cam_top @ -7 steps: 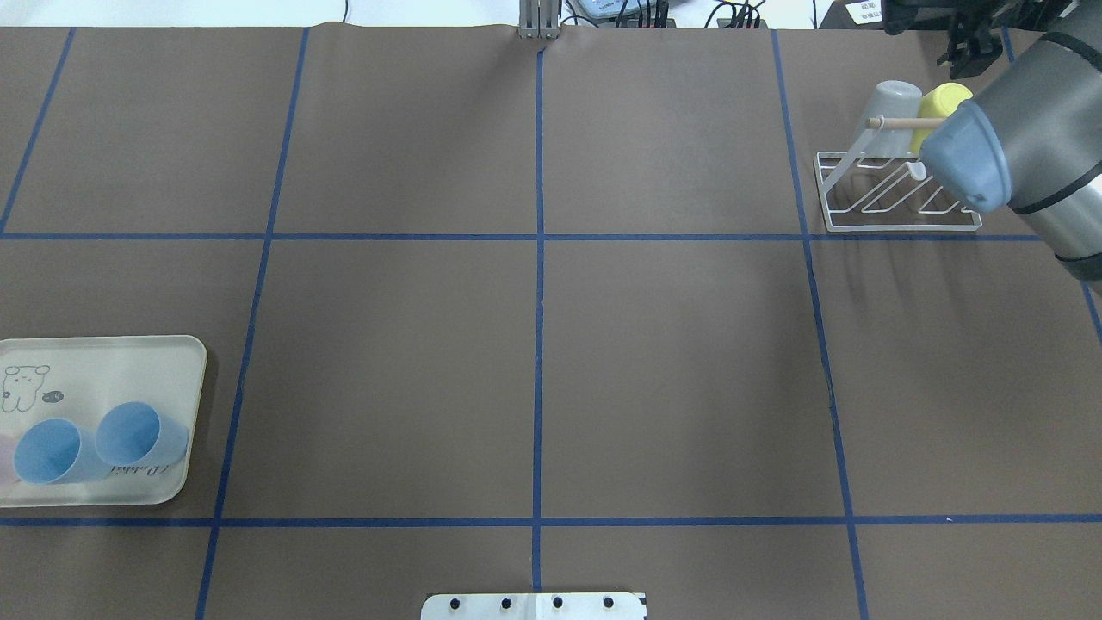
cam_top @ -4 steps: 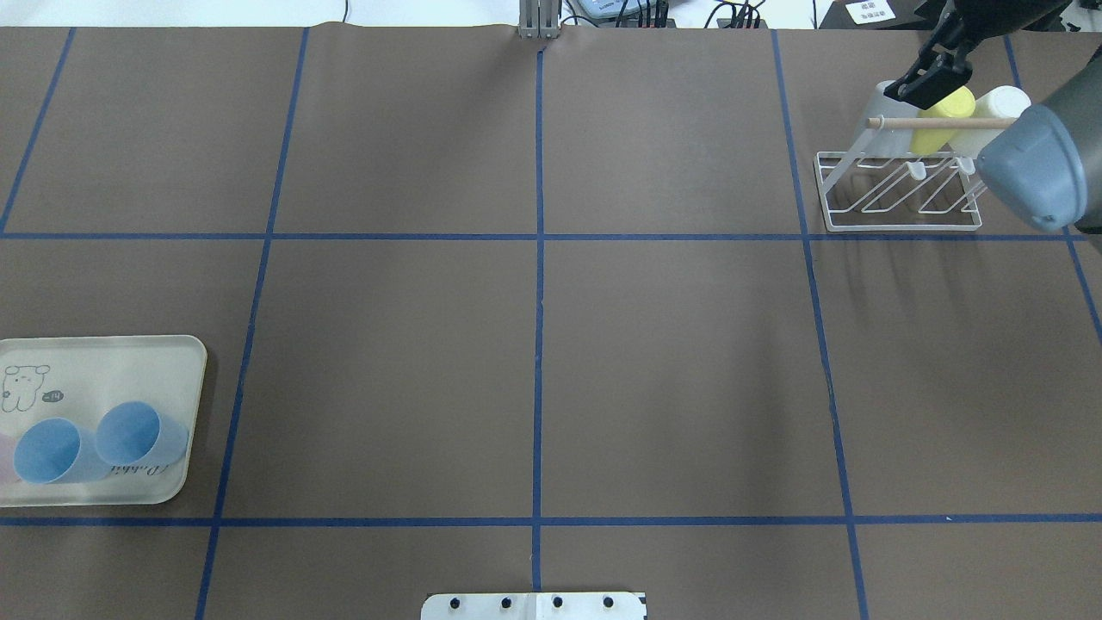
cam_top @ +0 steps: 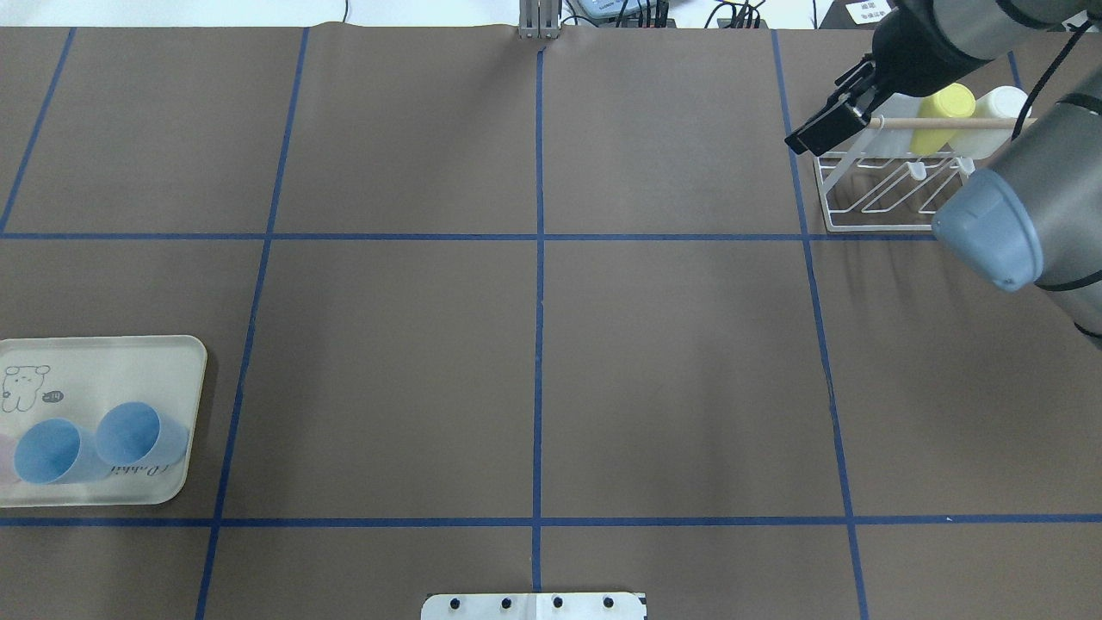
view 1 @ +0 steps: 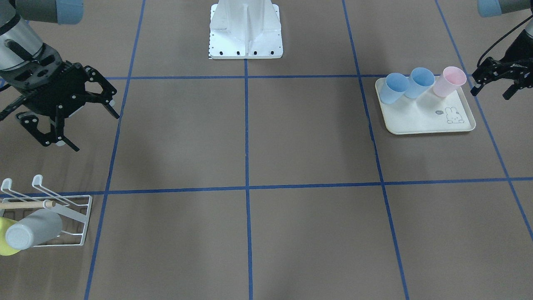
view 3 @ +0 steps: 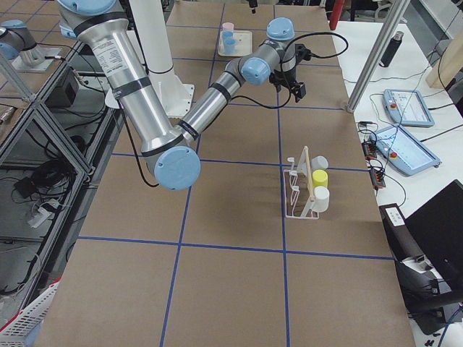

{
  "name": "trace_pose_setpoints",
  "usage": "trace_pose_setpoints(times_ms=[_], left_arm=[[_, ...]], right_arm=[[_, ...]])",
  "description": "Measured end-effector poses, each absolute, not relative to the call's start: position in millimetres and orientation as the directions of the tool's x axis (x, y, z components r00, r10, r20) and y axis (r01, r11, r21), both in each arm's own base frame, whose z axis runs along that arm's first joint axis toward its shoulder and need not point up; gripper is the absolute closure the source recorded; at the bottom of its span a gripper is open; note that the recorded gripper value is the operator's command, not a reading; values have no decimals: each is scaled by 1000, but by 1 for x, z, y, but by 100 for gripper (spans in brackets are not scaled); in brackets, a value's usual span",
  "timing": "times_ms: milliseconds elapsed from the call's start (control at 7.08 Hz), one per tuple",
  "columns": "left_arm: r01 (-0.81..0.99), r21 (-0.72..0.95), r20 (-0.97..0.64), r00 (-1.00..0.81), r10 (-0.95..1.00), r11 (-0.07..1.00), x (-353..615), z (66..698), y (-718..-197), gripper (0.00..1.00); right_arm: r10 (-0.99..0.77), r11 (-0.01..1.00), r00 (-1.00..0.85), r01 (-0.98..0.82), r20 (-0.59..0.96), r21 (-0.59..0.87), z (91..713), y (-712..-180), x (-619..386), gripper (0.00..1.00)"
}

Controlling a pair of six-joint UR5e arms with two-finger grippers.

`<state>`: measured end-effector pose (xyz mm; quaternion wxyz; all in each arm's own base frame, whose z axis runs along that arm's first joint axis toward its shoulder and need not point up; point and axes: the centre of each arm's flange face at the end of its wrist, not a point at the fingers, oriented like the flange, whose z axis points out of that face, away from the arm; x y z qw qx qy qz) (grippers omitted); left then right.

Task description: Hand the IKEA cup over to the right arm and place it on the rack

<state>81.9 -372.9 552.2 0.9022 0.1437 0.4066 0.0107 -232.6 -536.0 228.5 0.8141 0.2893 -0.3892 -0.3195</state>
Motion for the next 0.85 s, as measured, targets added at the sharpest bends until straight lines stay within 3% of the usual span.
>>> trace_pose_setpoints(times_ms=[848], left_arm=[[-87,194,-699,687,200,977,114,616,-306,0]], right_arm=[[-741,639,493,305,457,707,237,-532,-240,1]])
